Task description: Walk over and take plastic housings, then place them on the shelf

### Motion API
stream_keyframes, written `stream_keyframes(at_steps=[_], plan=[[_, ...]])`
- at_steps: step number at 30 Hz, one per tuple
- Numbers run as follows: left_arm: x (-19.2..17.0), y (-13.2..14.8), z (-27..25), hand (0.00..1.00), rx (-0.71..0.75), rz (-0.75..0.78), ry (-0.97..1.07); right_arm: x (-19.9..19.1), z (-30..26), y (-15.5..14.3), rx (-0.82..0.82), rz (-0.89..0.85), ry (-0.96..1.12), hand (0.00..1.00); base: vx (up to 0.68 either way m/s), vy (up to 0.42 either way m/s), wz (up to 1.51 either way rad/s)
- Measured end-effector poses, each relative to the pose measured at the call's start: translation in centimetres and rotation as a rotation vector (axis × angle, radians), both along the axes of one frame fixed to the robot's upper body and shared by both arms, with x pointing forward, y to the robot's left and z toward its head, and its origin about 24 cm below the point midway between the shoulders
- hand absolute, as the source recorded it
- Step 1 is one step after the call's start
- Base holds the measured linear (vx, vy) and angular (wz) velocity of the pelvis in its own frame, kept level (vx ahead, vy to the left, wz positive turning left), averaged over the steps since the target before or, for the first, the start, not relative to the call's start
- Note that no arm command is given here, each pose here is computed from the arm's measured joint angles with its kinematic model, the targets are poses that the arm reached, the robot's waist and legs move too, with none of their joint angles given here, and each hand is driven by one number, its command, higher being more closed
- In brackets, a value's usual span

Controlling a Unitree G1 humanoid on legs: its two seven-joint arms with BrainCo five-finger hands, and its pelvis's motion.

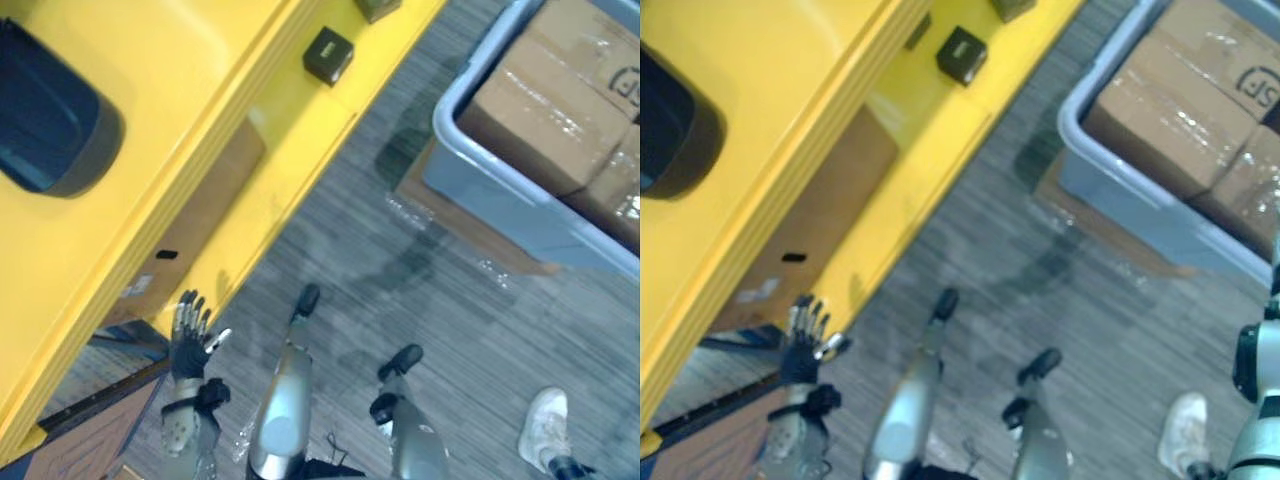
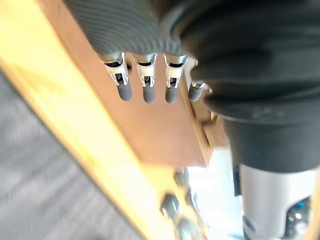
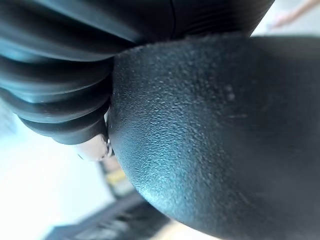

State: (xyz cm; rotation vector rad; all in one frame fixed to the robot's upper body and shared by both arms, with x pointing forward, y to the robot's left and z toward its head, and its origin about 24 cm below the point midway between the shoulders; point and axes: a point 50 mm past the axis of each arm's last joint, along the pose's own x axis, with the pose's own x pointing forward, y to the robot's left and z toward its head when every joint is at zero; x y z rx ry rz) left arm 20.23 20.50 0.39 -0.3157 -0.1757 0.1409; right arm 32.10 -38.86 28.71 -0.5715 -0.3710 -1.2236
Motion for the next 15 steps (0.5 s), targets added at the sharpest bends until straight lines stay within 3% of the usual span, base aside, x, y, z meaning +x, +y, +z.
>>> stream_keyframes(at_steps=[7, 11, 15], plan=[[1.3, -3.2, 1.5, 0.0, -0.103, -0.282, -0.018, 1.2, -0.5, 6.8, -0.052, 0.314, -0.236, 1.0, 0.02, 0.02, -0.06], [2.2, -4.3, 1.8, 0.0, -0.187, -0.39, 0.027, 1.0, -5.1, 11.0, 0.073, 0.479, -0.274, 1.0, 0.04, 0.032, -0.01], [2.5, -5.8, 1.4, 0.0, -0.314, -0.537, 0.111, -0.3, -8.8, 15.7, 0.232, 0.821, -0.303, 1.0, 0.06, 0.026, -0.02]])
